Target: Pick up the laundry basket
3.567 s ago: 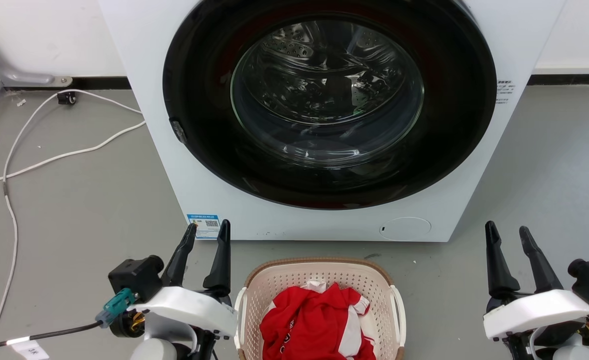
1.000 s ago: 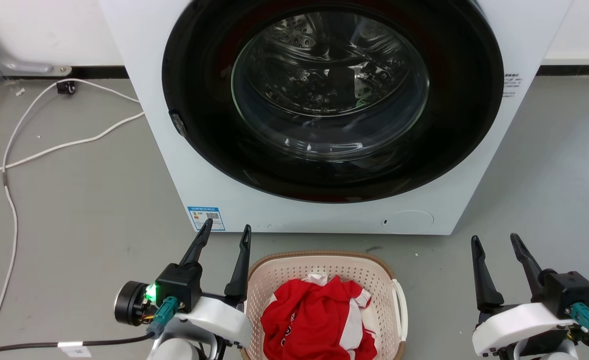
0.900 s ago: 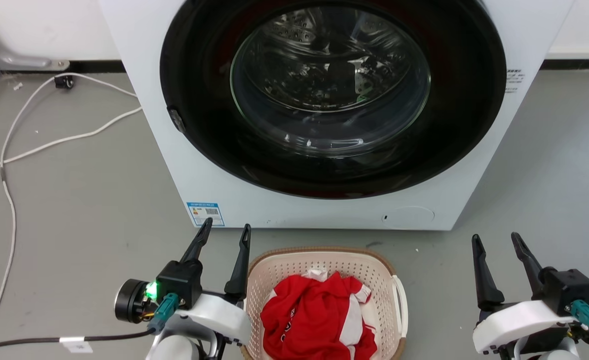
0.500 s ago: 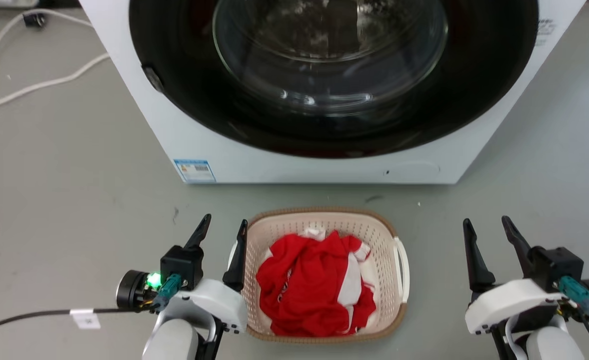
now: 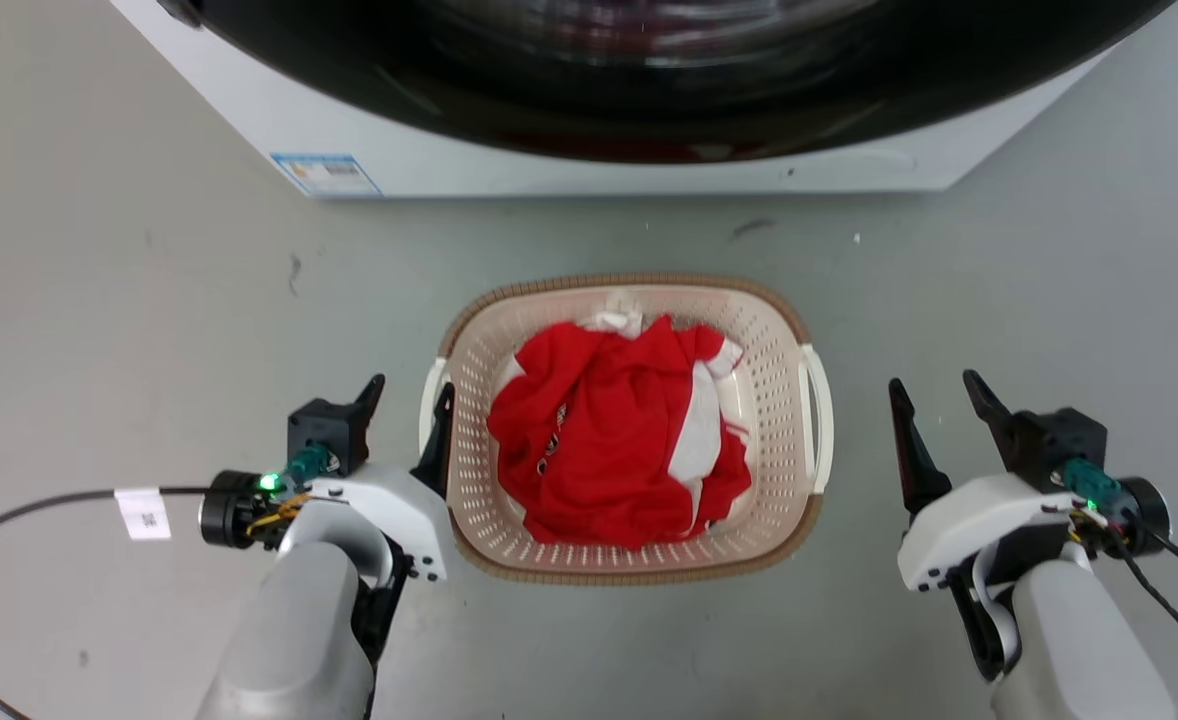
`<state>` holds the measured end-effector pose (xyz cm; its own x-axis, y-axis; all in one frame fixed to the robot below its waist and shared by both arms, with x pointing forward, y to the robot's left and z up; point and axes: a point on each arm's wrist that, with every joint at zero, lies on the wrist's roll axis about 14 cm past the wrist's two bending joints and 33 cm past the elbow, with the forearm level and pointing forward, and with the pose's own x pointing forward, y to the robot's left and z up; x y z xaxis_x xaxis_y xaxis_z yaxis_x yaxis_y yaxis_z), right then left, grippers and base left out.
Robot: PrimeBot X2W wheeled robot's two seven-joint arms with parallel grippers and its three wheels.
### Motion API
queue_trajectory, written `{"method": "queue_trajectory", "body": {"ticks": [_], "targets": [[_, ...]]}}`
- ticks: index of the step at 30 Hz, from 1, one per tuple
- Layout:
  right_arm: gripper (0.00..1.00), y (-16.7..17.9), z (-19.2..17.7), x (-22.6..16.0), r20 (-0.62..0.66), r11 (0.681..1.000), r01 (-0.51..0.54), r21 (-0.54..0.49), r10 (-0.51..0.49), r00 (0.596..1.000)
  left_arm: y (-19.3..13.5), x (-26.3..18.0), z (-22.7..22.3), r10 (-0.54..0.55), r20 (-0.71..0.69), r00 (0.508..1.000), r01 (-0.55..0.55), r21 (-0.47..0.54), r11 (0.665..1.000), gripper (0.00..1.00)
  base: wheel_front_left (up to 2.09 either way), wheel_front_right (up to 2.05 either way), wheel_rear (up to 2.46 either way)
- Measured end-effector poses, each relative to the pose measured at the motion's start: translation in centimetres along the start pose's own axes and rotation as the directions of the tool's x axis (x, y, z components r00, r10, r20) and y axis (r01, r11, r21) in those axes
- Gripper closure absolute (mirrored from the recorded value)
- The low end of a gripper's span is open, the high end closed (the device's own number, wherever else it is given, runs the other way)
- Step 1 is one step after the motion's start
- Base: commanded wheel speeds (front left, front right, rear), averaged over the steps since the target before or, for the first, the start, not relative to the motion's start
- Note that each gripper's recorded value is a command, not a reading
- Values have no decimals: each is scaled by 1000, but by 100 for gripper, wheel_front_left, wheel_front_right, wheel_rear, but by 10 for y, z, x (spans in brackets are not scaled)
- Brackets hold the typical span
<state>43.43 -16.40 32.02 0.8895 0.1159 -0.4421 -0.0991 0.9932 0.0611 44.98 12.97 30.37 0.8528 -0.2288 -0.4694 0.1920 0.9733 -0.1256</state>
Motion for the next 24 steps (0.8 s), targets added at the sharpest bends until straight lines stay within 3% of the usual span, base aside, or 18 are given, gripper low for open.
{"method": "queue_trajectory", "body": {"ticks": [14, 24], "targets": [[0, 8, -99, 50, -278, 999, -51, 17, 54, 959, 24, 46, -102, 5, -304, 953, -14, -28, 1000, 0, 0, 0, 0], [0, 17, -140, 69, -402, 995, -82, 49, 95, 911, 28, 61, -141, -14, -414, 910, -4, -41, 999, 0, 0, 0, 0]]}}
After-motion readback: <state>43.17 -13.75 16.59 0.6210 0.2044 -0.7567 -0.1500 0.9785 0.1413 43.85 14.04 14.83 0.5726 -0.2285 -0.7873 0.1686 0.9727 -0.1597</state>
